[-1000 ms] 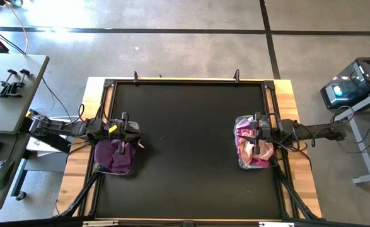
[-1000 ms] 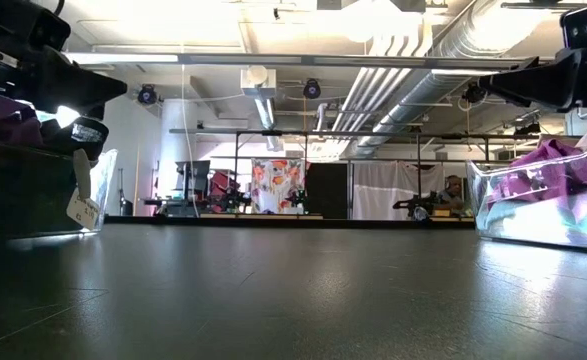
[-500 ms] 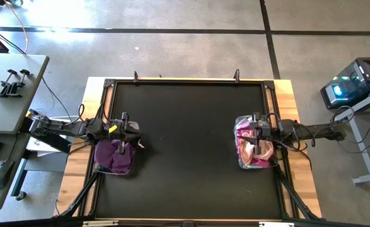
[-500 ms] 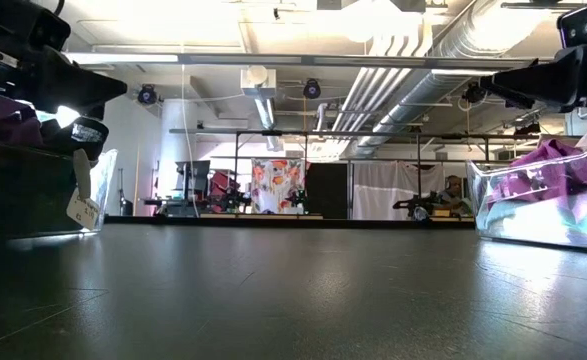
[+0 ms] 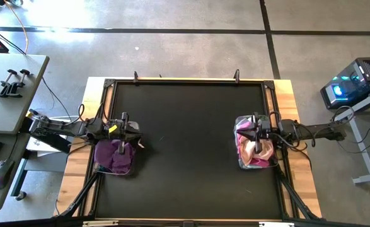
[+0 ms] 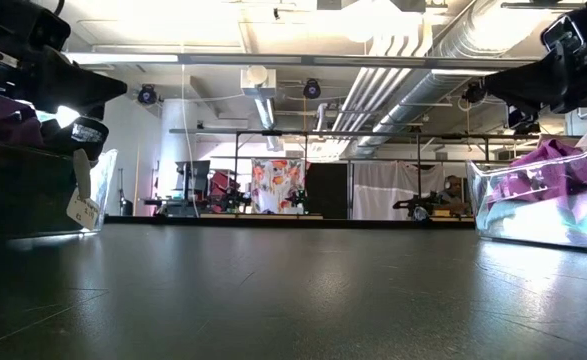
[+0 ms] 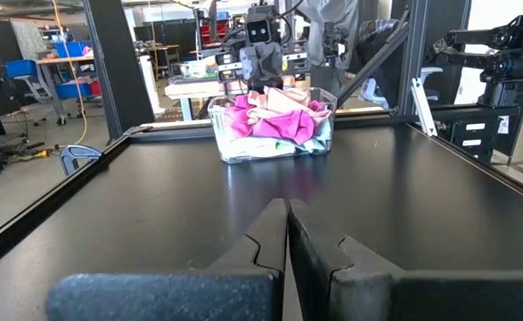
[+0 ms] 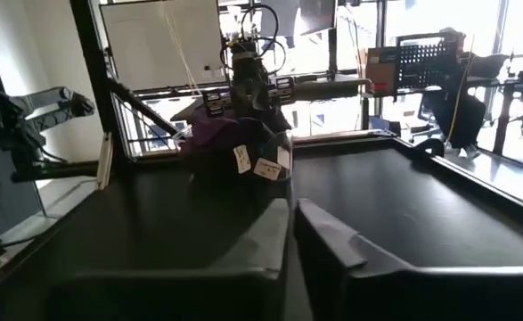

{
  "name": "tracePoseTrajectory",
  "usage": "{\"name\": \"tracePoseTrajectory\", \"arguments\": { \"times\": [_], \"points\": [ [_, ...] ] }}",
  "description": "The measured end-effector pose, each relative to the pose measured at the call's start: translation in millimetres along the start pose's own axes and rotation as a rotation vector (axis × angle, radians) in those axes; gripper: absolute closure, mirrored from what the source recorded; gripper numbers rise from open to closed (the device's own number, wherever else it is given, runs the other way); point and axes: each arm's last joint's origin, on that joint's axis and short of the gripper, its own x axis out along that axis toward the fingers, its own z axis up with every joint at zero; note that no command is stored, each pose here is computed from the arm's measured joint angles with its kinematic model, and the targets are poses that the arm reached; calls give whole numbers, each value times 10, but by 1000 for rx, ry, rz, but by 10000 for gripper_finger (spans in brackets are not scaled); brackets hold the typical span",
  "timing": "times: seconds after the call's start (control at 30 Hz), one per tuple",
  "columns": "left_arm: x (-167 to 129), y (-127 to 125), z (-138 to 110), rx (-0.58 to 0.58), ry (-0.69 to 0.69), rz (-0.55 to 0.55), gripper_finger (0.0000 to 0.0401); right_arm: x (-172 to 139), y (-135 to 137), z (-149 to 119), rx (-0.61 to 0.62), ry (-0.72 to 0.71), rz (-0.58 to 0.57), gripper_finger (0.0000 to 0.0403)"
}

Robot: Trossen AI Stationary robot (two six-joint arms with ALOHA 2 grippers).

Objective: Sort towels by color in basket
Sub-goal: Return to Home Position

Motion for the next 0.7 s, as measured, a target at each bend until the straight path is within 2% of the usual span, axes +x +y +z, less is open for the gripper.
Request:
{"name": "tracePoseTrajectory", "arguments": {
  "times": [0.03,0.1,0.2,0.37,0.7],
  "points": [
    [0,0,0,0,0,0,396,0,1,0,-21,1,2,389],
    [0,0,0,0,0,0,396,0,2,-1,-48,1,8,386],
    [0,0,0,0,0,0,396,0,2,0,-32,1,7,382],
    [0,0,0,0,0,0,396,0,3,2,-18,1,8,400],
    [0,0,0,0,0,0,396,0,3,4,-23,0,9,395]
  ]
}}
